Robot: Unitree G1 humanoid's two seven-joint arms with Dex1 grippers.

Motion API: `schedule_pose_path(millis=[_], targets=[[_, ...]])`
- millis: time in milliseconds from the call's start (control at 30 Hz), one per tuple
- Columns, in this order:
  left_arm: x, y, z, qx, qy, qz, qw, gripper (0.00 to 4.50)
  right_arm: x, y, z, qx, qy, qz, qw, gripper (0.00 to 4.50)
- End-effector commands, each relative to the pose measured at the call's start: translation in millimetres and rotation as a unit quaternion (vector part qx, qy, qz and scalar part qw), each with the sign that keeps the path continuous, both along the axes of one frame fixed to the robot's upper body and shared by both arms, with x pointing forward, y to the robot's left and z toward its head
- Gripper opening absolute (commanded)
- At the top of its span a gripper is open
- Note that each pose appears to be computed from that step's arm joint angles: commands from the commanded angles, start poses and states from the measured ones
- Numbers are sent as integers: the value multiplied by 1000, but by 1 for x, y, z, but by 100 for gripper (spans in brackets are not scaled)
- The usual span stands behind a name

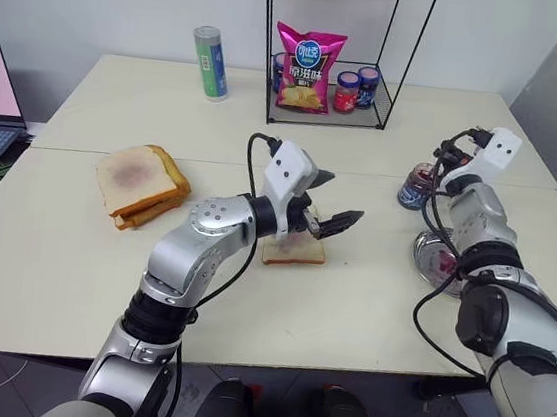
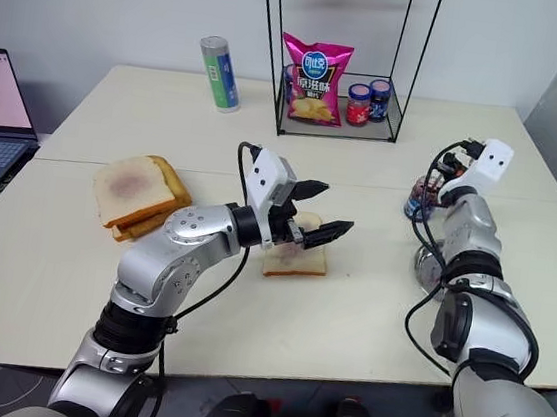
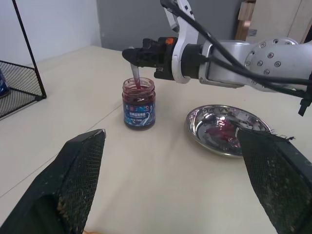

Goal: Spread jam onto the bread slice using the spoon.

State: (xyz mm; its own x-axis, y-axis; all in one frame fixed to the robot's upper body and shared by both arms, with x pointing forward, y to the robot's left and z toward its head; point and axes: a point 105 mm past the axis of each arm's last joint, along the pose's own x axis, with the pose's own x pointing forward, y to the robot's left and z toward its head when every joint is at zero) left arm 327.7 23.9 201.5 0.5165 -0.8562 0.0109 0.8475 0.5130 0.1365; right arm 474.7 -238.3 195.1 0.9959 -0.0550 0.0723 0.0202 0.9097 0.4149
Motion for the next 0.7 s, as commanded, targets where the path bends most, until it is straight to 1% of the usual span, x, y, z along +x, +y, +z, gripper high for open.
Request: schedule_pose_path(millis=[33,700], targets=[[0,-3,15,-12,-32,-1,999,450,0,-8,27,35,-38,-9,999,8],[2,-12,15,-13,-38,-23,999,450,-6,-35,46,97,-66,-44,992,8]])
